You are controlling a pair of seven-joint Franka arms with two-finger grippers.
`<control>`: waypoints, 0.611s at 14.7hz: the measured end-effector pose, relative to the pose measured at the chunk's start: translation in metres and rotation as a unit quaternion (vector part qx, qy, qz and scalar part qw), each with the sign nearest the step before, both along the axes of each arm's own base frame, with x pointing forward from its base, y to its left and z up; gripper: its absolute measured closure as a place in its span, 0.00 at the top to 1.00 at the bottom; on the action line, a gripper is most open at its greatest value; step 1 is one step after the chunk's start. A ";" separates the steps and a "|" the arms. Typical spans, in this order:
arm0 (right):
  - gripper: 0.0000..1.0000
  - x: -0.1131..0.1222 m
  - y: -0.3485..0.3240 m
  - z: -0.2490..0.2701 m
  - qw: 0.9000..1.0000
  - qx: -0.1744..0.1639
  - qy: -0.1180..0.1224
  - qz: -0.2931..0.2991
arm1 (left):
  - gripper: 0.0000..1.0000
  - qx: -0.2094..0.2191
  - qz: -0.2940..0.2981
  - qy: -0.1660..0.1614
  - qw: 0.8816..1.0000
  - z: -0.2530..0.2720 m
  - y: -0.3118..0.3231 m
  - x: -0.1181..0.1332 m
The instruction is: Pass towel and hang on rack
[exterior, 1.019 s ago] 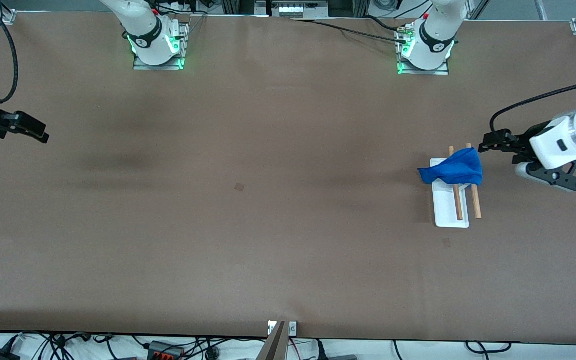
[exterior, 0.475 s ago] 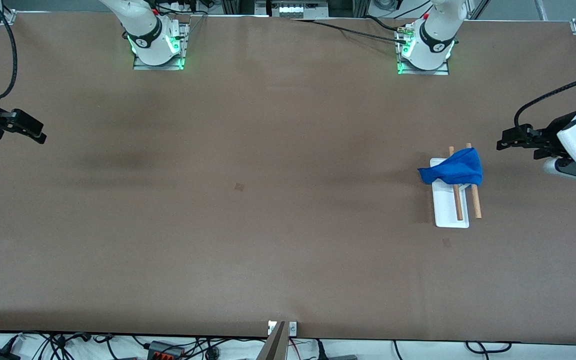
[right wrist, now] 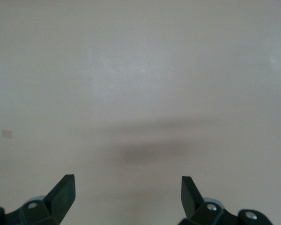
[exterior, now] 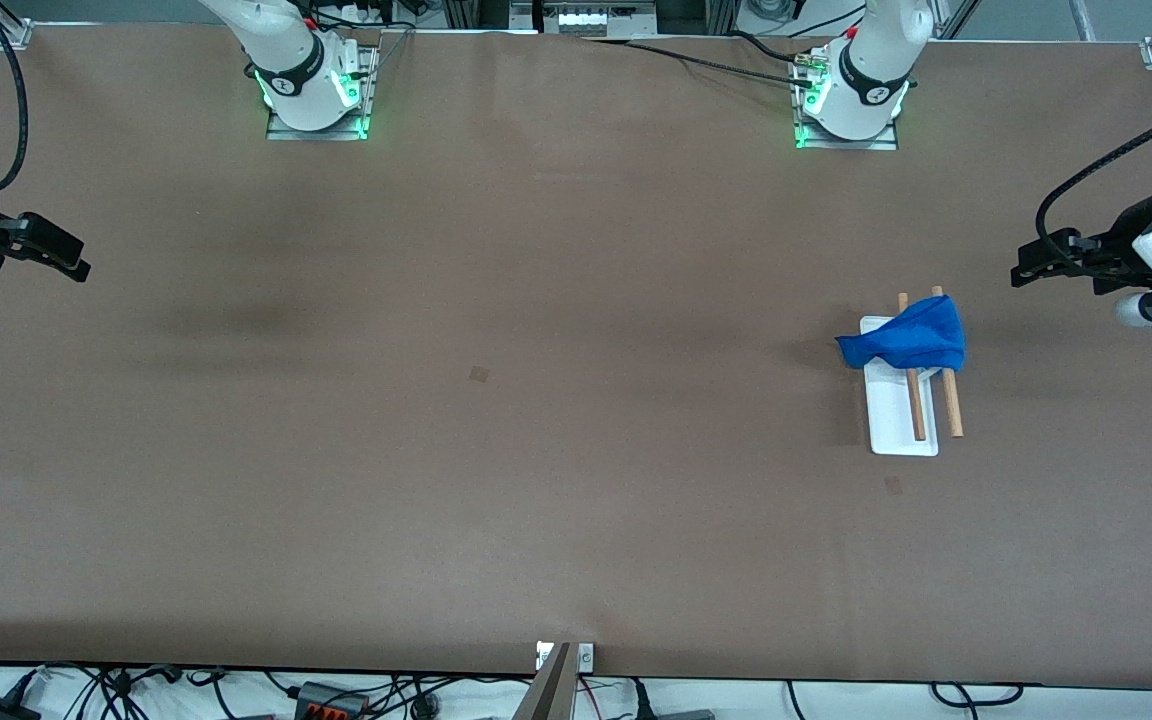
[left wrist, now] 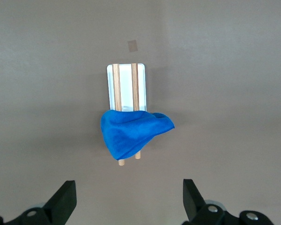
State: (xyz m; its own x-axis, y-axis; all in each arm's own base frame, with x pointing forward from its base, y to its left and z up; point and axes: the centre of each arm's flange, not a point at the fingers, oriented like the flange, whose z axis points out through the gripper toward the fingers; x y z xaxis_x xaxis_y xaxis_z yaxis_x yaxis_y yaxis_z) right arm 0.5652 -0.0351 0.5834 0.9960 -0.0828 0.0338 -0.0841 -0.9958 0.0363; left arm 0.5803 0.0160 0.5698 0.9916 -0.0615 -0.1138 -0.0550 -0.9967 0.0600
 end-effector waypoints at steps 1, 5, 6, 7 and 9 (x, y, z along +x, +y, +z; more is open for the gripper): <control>1.00 0.000 -0.002 -0.001 1.000 0.000 0.001 -0.001 | 1.00 0.001 0.003 0.002 1.000 0.001 -0.002 -0.001; 1.00 0.000 -0.008 0.000 1.000 0.000 0.000 -0.005 | 1.00 0.007 0.032 0.019 0.999 0.004 -0.023 -0.008; 1.00 0.000 -0.006 0.000 1.000 0.000 0.000 -0.003 | 1.00 0.008 0.034 0.021 0.999 0.003 -0.024 -0.008; 1.00 0.000 -0.004 0.000 1.000 0.000 0.000 -0.001 | 1.00 0.008 0.036 0.022 0.999 0.003 -0.022 -0.008; 1.00 0.000 -0.006 0.000 1.000 0.000 0.001 -0.003 | 1.00 0.008 0.041 0.025 0.999 0.000 -0.017 -0.008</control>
